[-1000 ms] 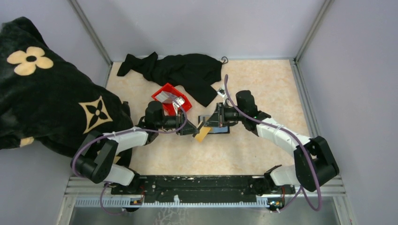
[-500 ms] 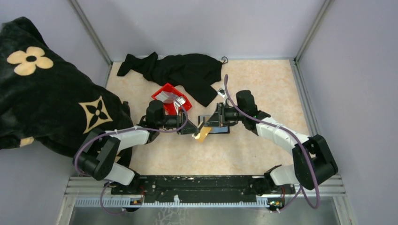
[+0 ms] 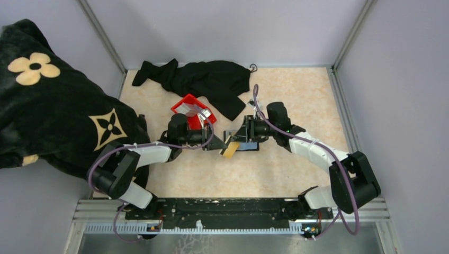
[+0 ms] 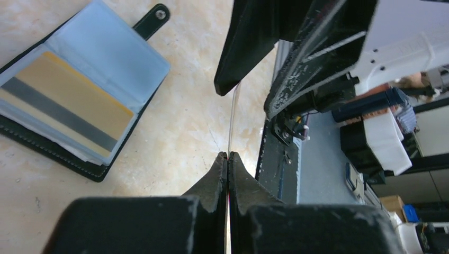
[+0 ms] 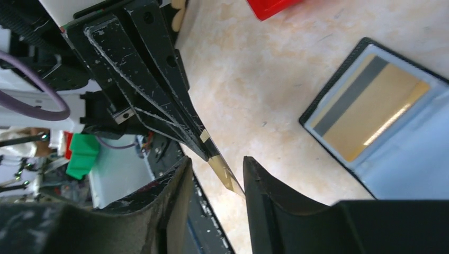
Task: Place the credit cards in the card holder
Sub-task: Pick up the credit card from the storage box.
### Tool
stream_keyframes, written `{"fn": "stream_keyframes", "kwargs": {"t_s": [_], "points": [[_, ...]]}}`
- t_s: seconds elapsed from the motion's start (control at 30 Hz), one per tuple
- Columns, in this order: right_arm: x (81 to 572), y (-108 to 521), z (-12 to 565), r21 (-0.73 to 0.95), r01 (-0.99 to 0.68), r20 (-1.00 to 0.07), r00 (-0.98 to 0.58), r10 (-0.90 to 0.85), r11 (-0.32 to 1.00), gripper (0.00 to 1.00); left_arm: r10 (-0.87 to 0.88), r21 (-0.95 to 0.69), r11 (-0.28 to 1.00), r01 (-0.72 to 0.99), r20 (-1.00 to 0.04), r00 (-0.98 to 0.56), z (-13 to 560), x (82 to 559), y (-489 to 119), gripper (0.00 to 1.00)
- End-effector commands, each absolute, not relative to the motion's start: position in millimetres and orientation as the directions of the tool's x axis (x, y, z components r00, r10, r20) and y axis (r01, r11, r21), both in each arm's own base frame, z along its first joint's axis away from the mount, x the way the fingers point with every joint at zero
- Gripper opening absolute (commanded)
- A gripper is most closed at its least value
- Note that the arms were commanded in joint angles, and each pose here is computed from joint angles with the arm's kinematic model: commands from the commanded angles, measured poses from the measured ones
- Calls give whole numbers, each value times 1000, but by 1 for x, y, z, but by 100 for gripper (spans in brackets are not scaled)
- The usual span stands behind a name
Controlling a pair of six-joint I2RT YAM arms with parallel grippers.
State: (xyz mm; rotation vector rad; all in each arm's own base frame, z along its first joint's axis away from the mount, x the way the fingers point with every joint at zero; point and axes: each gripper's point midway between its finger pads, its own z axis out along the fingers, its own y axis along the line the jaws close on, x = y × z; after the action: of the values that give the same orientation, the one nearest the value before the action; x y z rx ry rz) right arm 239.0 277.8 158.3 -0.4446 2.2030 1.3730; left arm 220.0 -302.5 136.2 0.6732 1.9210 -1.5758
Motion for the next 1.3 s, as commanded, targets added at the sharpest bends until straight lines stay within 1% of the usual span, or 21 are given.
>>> {"fn": "stream_keyframes", "kwargs": {"t_s": [0.0, 0.13, 0.3, 0.4, 0.57, 0.67, 0.73, 1.0, 1.27], "points": [[260, 268, 173, 654, -554, -665, -746, 42, 514, 45, -68, -712, 327, 621, -673, -736, 123, 246, -308, 0], [273, 257, 173, 610, -526, -699, -710, 90, 593, 46, -140, -722, 436, 537, -643, -753, 110, 257, -317, 0], [289, 233, 171, 534, -446, -744, -651, 149, 718, 46, -232, -723, 556, 411, -610, -758, 97, 273, -327, 0], [295, 220, 164, 500, -397, -755, -635, 163, 770, 42, -281, -713, 617, 334, -596, -752, 92, 282, -329, 0], [298, 209, 145, 470, -339, -747, -644, 163, 815, 23, -372, -717, 660, 226, -573, -730, 86, 295, -324, 0], [300, 207, 135, 461, -316, -739, -655, 161, 829, 7, -391, -717, 666, 205, -570, -723, 83, 299, -327, 0], [301, 205, 129, 455, -302, -735, -659, 161, 838, 1, -391, -715, 670, 199, -568, -724, 82, 301, -330, 0], [304, 200, 102, 431, -253, -705, -694, 148, 866, 0, -396, -737, 648, 193, -542, -741, 77, 307, -347, 0], [305, 199, 81, 423, -225, -676, -724, 141, 878, 0, -386, -736, 650, 191, -536, -751, 72, 307, -351, 0]]}}
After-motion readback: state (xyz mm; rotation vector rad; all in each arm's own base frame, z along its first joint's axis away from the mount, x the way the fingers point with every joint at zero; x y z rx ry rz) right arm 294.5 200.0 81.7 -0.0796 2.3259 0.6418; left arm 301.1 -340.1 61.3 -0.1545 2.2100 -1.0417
